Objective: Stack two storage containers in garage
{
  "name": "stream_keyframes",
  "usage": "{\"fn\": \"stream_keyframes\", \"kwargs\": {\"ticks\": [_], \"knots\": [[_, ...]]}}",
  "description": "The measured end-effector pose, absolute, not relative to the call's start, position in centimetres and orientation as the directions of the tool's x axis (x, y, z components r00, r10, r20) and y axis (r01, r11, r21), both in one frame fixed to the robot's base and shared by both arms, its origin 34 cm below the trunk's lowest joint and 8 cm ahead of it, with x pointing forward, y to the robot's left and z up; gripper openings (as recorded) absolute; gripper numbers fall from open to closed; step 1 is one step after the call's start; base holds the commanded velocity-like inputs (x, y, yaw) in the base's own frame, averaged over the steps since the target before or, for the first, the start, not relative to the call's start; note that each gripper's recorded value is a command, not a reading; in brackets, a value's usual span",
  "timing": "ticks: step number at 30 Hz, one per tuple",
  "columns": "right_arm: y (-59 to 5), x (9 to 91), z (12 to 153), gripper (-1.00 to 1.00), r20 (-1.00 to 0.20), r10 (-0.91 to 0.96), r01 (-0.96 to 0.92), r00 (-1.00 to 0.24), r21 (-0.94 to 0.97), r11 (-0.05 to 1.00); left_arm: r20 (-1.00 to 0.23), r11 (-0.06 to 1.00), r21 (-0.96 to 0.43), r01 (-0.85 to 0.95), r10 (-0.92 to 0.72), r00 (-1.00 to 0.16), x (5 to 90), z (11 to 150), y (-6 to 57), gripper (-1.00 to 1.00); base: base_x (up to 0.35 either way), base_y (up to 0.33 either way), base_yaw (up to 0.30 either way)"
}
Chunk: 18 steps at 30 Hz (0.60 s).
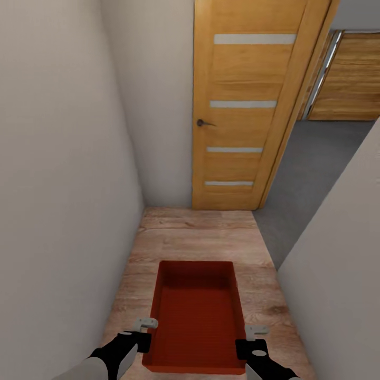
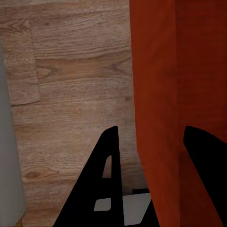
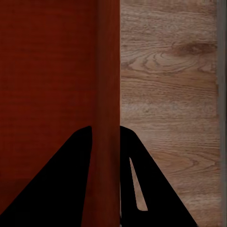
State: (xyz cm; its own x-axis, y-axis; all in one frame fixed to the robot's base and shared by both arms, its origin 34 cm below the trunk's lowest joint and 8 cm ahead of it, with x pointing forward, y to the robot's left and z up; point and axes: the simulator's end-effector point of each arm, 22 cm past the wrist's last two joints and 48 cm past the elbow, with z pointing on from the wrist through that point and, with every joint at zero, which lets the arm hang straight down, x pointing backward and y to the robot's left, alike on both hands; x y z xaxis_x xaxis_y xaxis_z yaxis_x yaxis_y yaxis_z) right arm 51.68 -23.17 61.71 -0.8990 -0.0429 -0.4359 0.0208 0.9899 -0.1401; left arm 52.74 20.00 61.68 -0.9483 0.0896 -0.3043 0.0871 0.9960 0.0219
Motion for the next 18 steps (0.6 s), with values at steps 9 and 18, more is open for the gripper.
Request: {"fn": "stream_keyframes", "kwargs": {"ticks": [9,18], "knots": [[-23.17,51.68,61.71,-1.00,-0.436,-0.043,0.021,-0.899,-0.140,0.990,-0.304,0.996,0.022,0.087,0.089,-0.948,52.73,61.68,20.01,-1.00,0.324,0.000,-0.150],[-23.17,51.68,61.71,-1.00,-0.436,-0.043,0.021,-0.899,-0.140,0.990,-0.304,0.996,0.022,0.087,0.090,-0.948,52.73,61.67,20.01,-1.00,0.324,0.000,-0.004]]}}
